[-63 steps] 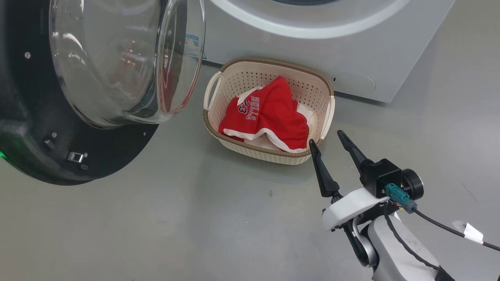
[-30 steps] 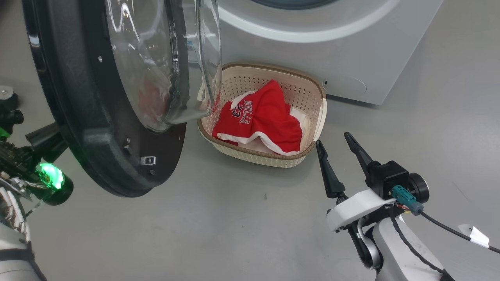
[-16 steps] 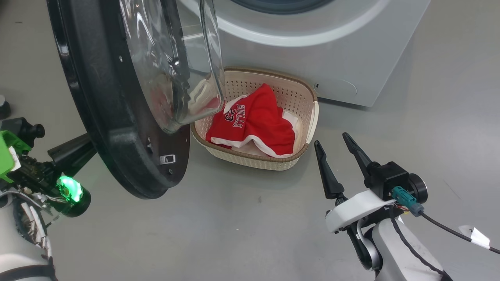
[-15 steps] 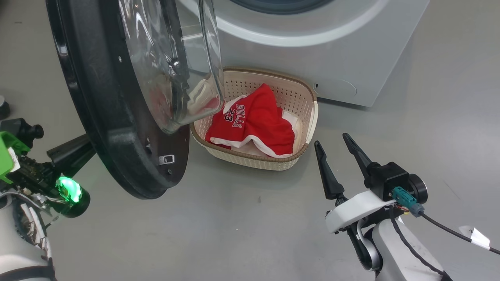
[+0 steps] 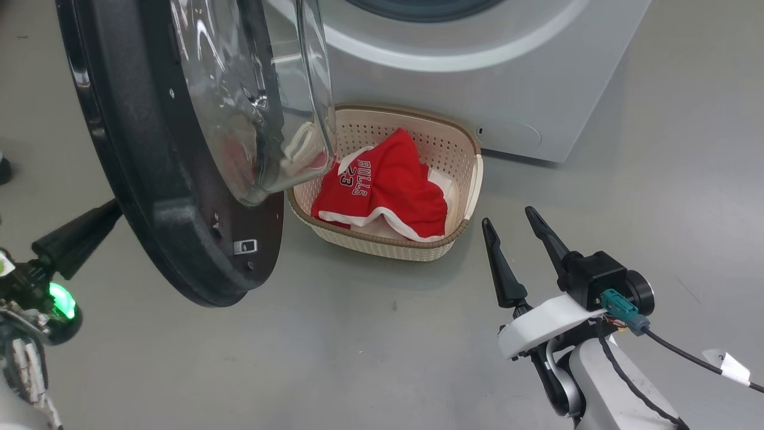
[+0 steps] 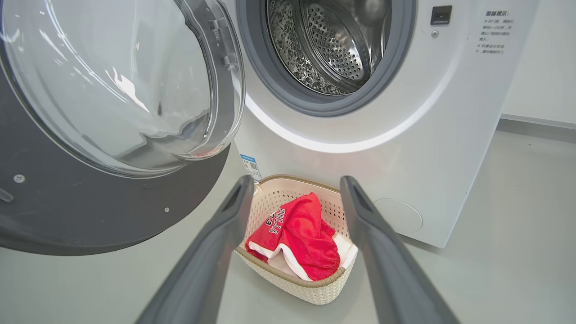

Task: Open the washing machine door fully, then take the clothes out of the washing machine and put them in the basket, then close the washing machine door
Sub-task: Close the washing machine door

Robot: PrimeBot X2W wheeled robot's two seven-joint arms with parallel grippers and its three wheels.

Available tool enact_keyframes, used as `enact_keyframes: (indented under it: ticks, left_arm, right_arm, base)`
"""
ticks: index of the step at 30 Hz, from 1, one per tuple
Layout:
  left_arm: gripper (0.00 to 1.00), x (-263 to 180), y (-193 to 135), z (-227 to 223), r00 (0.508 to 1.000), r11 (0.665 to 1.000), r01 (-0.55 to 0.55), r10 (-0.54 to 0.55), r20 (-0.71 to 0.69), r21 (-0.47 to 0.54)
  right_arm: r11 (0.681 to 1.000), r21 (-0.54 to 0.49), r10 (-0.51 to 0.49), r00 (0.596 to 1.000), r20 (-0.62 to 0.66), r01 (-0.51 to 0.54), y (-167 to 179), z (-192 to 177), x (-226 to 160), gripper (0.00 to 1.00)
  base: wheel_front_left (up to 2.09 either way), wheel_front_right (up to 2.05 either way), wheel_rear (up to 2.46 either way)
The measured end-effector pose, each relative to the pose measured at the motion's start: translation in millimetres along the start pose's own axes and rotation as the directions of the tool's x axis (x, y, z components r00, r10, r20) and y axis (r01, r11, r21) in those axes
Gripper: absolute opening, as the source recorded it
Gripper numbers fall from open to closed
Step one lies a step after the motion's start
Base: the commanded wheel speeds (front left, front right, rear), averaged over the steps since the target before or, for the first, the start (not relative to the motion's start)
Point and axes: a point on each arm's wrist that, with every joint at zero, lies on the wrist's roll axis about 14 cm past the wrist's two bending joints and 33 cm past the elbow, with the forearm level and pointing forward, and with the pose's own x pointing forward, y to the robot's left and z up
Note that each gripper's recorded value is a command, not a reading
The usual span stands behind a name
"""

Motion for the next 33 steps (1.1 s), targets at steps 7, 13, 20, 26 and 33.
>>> enact_keyframes:
  ticks: [7, 13, 20, 26, 33]
  left_arm:
    - [0.00, -20.7, -31.6, 34.0, 0.978, 0.956, -0.114, 0.060, 0.200, 0.269]
    - [0.00, -33.7, -27.4, 35.8, 0.936, 0.880, -0.271, 0.146, 0.320, 0.391]
    - [0.00, -47.8, -22.8, 39.6, 0.874, 0.771, -0.413, 0.186, 0.448, 0.485]
    - [0.00, -50.1, -8.5, 26.6, 0.837, 0.662, -0.500, 0.206, 0.507, 0.558]
    - [0.00, -53.9, 0.4, 19.9, 0.802, 0.604, -0.539, 0.156, 0.577, 0.587]
  right_arm:
    - [1.000, 0.011, 0.003, 1.000, -0.001, -0.003, 1.1, -1.0, 1.2, 1.00]
    - [1.000, 0.012, 0.010, 1.000, -0.003, -0.010, 3.2, -1.8, 2.4, 1.00]
    - [1.000, 0.012, 0.019, 1.000, -0.005, -0.019, 6.2, -2.1, 3.1, 1.00]
    - [0.999, 0.010, 0.035, 0.999, -0.008, -0.035, 11.3, -2.8, 2.9, 1.00]
    - [0.999, 0.005, 0.035, 0.999, -0.006, -0.035, 11.8, -1.3, 1.9, 1.00]
  base:
    - [0.00, 0.00, 0.00]
    - [0.00, 0.00, 0.00]
    - [0.00, 0.00, 0.00]
    - [0.00, 0.00, 0.00]
    - [0.00, 0.00, 0.00]
